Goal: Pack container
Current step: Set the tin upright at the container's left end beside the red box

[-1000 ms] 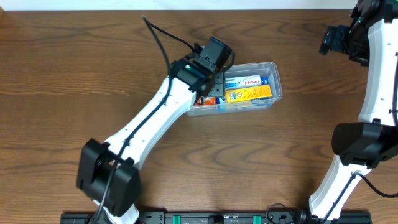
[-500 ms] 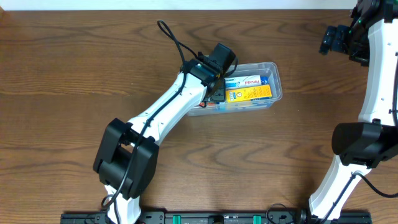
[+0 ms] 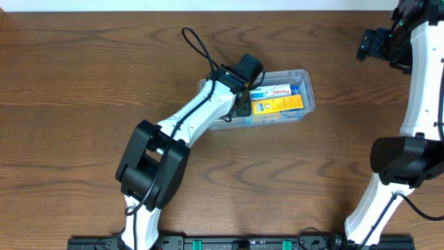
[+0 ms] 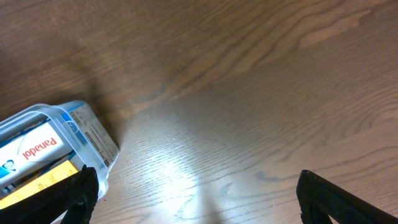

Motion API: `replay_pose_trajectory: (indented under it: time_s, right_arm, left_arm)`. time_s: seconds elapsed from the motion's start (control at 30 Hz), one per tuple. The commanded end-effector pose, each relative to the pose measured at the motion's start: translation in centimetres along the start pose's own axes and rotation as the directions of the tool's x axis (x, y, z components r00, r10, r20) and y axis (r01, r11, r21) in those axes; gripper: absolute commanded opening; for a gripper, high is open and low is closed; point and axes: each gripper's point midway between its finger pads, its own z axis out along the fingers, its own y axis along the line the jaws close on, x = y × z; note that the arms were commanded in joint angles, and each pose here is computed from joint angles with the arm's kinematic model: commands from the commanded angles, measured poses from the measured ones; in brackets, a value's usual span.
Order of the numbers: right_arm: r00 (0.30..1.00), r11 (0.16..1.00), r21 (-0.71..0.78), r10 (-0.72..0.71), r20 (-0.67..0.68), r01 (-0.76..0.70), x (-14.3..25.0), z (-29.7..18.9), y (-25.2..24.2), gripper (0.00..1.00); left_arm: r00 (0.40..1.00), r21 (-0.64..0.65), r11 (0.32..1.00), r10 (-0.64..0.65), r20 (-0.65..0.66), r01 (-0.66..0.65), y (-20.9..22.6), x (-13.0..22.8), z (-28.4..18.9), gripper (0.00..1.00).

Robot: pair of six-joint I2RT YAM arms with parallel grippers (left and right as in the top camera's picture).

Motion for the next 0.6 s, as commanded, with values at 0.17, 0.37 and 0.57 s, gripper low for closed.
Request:
replay_pose_trajectory:
  time_s: [0.17,0.37,0.57]
  right_arm:
    - [1.000,1.000,0.002,0.020,0.019,-0.020,-0.21,-0.54,-0.19,0.99]
    - [1.000,1.000,0.002,0.020,0.019,-0.020,-0.21,-0.54,-0.19,0.99]
    - [1.000,1.000,0.002,0.019,0.019,-0.019,-0.20,-0.55,-0.16,0.99]
  left_arm:
    - [0.999,-0.040,0.999,-0.032,0.012,0.032,1.28,-0.48,0.53,0.68]
    - [0.999,-0.034,0.999,-0.035,0.021,0.036,1.22,-0.74,0.54,0.68]
    - [0.999,-0.033,0.999,-0.035,0.022,0.036,1.20,-0.78,0.54,0.68]
